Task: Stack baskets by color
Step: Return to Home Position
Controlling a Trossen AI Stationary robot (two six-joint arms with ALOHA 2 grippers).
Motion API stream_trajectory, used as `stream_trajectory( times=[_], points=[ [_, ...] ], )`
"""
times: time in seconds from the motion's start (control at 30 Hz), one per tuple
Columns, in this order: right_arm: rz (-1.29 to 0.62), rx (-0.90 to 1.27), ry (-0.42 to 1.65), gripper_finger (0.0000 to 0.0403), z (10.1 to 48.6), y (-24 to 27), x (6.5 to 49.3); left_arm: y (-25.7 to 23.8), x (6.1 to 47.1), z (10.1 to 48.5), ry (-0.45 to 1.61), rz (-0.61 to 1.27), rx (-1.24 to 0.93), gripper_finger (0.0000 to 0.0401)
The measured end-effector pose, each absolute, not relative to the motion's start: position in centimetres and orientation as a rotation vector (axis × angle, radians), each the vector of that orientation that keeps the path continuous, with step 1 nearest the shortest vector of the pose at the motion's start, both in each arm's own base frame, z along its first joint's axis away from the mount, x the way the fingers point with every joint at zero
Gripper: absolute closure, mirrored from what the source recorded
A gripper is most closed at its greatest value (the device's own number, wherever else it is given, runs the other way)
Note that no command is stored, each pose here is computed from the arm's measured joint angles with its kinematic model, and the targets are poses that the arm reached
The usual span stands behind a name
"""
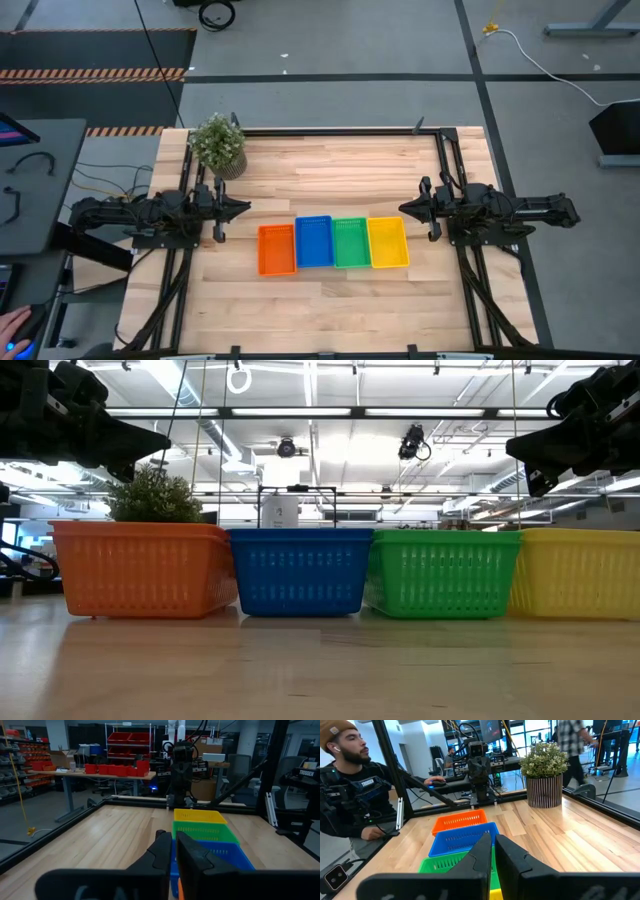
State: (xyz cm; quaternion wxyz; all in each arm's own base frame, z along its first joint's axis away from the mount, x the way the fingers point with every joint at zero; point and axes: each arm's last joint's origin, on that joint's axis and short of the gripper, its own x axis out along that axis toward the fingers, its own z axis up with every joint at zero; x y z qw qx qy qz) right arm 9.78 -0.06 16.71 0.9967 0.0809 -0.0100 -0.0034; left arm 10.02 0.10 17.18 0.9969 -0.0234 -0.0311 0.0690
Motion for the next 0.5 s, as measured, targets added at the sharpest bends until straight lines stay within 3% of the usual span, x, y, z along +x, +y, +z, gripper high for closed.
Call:
stream_trajectory(
  times=[0.5],
  points=[
    [-0.007, 0.162, -0.020, 0.0374, 16.71, -0.06, 9.78, 0.10, 10.01, 17.19, -0.062, 0.138, -0.047, 0.0366]
  ],
)
